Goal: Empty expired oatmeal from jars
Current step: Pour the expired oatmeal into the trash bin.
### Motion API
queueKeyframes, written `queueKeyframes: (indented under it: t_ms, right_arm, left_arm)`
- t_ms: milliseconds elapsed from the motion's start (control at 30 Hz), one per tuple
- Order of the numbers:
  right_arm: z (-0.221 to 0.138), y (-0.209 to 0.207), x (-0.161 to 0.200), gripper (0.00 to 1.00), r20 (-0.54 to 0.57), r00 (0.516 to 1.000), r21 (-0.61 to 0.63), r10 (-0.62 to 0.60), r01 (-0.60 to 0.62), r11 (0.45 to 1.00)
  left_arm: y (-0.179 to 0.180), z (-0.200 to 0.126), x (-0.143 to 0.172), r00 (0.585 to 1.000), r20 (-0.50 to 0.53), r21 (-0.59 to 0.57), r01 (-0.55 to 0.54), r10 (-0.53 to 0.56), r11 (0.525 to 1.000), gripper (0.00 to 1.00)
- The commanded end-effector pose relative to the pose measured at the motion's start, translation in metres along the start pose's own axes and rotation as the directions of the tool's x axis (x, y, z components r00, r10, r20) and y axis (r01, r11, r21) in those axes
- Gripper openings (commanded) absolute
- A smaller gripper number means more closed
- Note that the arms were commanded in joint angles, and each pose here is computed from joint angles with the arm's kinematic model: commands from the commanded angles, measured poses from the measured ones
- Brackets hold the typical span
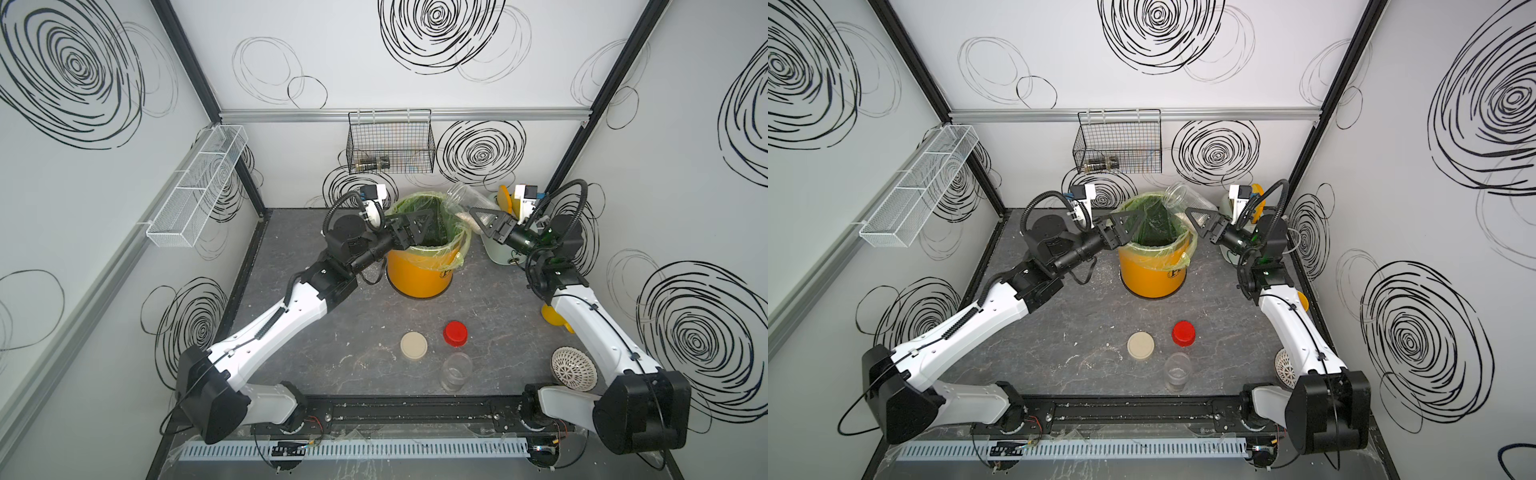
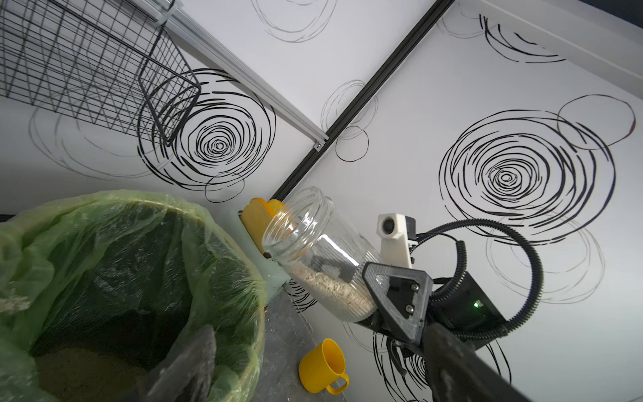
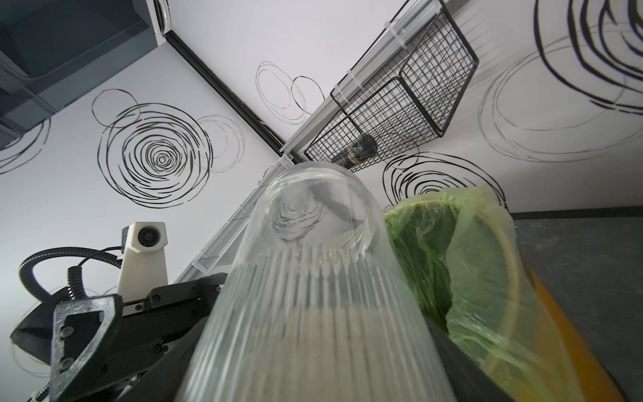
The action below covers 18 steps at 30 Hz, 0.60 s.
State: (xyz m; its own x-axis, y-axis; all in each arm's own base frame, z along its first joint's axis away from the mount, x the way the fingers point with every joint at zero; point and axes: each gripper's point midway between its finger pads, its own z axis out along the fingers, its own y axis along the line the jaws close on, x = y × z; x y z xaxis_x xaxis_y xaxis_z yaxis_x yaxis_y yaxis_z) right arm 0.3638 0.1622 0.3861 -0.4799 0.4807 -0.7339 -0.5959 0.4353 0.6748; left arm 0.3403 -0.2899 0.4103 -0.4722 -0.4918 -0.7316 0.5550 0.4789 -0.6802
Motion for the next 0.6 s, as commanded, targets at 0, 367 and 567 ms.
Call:
queueKeyframes:
  t_ms: [0,367,567]
  right_arm:
    - [0.006,0.019,-0.015,0.23,0.014,0.990,0.025,-0.144,0.143,0.989]
    - [0.028,0.015,-0.009,0.22,-0.147,0.962,0.221,-0.231,0.259,0.940]
    - [0.037,0.012,-0.008,0.21,-0.246,0.939,0.325,-0.239,0.313,0.893]
  left_arm:
    - [0.006,-0.012,-0.008,0.999,0.033,-0.017,-0.027,0.028,0.999,0.96]
    - [0.015,-0.037,0.002,0.997,0.014,-0.053,-0.070,0.071,0.996,0.96]
    - [0.020,-0.053,0.008,0.995,0.018,-0.070,-0.092,0.094,0.993,0.96]
